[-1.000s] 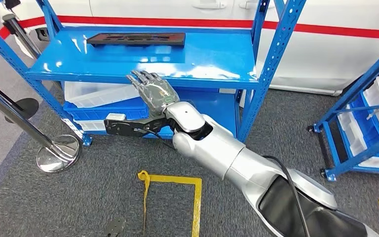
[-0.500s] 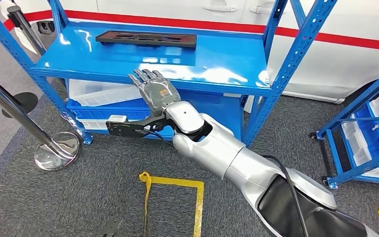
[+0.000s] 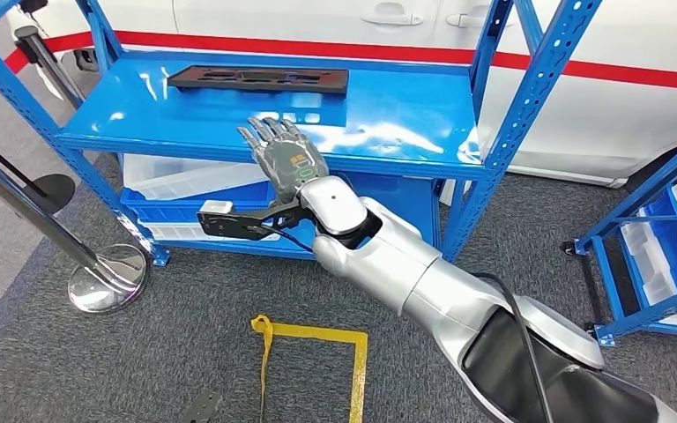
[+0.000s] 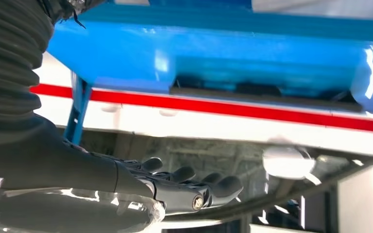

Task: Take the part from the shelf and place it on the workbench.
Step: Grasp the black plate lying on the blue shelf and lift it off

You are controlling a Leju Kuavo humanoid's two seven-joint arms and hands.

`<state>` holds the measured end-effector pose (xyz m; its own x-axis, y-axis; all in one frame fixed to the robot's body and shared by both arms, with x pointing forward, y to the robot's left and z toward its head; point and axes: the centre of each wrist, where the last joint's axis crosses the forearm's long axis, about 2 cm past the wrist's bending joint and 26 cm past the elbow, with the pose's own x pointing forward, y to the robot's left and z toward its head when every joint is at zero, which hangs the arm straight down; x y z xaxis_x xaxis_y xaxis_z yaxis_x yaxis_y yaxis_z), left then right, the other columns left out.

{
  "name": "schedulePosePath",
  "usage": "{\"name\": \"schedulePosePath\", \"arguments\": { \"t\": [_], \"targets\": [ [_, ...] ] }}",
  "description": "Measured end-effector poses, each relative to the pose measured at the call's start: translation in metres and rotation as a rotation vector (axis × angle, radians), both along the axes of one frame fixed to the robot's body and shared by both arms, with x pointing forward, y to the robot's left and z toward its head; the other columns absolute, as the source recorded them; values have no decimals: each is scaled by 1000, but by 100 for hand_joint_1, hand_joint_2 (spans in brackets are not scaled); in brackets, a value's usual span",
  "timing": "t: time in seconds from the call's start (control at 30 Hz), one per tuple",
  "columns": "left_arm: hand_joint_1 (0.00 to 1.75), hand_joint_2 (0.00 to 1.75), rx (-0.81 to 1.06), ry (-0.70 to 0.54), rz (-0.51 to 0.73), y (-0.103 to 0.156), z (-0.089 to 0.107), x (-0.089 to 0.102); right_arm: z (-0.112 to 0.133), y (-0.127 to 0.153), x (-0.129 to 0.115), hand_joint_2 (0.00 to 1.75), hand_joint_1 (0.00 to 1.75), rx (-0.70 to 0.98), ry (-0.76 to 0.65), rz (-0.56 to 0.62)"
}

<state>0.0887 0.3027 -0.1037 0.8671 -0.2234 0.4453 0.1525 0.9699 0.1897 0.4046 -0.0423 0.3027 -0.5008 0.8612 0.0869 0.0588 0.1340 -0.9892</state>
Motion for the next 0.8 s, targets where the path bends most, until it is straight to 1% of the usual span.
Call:
{"name": "schedulePosePath", "arguments": {
  "t": [0.17, 0.43, 0.8],
  "targets": [
    [0, 0, 0, 7, 0, 1, -1, -3, -3, -2, 2, 175, 0, -7, 5, -11],
    [0, 0, -1, 6, -1, 0, 0, -2, -2, -6, 4, 175, 0, -19, -6, -26],
    [0, 0, -1, 1, 2, 0, 0, -1, -7, -17, 11, 175, 0, -61, 7, -93]
  ]
}}
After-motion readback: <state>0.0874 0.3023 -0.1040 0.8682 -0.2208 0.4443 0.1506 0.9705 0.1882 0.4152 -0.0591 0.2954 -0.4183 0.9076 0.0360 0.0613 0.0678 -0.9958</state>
